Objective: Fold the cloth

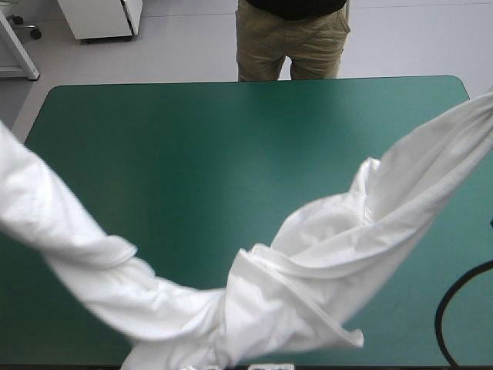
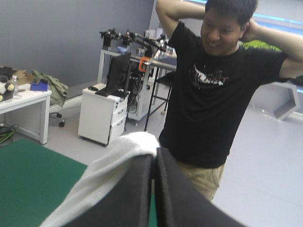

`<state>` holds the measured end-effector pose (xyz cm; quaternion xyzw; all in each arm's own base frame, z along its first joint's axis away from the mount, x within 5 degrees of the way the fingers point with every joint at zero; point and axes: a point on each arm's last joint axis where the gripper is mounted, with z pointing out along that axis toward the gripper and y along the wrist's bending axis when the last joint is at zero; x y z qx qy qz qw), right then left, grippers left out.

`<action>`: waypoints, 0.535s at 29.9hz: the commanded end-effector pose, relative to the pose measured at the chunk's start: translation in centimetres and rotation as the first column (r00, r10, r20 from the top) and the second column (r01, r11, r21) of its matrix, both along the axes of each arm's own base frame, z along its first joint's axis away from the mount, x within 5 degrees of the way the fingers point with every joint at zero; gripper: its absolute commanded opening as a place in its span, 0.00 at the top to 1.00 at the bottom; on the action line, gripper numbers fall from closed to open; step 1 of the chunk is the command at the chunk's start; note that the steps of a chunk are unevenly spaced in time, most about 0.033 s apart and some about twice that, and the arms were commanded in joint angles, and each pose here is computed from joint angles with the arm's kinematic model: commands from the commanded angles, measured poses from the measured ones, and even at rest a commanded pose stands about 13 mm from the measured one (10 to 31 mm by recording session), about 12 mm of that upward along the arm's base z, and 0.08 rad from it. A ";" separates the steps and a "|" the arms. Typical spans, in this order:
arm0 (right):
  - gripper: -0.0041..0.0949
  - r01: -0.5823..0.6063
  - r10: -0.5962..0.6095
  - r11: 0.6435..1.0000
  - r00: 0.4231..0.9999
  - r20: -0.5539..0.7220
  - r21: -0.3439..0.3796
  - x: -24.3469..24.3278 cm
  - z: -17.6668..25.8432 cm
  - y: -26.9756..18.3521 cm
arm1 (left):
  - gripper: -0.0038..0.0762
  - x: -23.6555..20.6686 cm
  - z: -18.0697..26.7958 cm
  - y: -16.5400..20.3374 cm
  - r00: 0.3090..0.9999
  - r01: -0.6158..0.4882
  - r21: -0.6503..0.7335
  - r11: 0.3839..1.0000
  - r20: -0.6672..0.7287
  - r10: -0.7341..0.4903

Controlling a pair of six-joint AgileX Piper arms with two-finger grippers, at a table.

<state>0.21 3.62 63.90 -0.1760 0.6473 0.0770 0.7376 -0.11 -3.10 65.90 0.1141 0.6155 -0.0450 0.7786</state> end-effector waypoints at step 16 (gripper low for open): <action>0.97 0.052 -0.052 0.999 0.902 -0.429 -0.012 13.3 -9.9 -1.0 | 0.96 16.9 -13.7 2.2 0.848 -0.053 -0.028 0.998 -0.530 0.030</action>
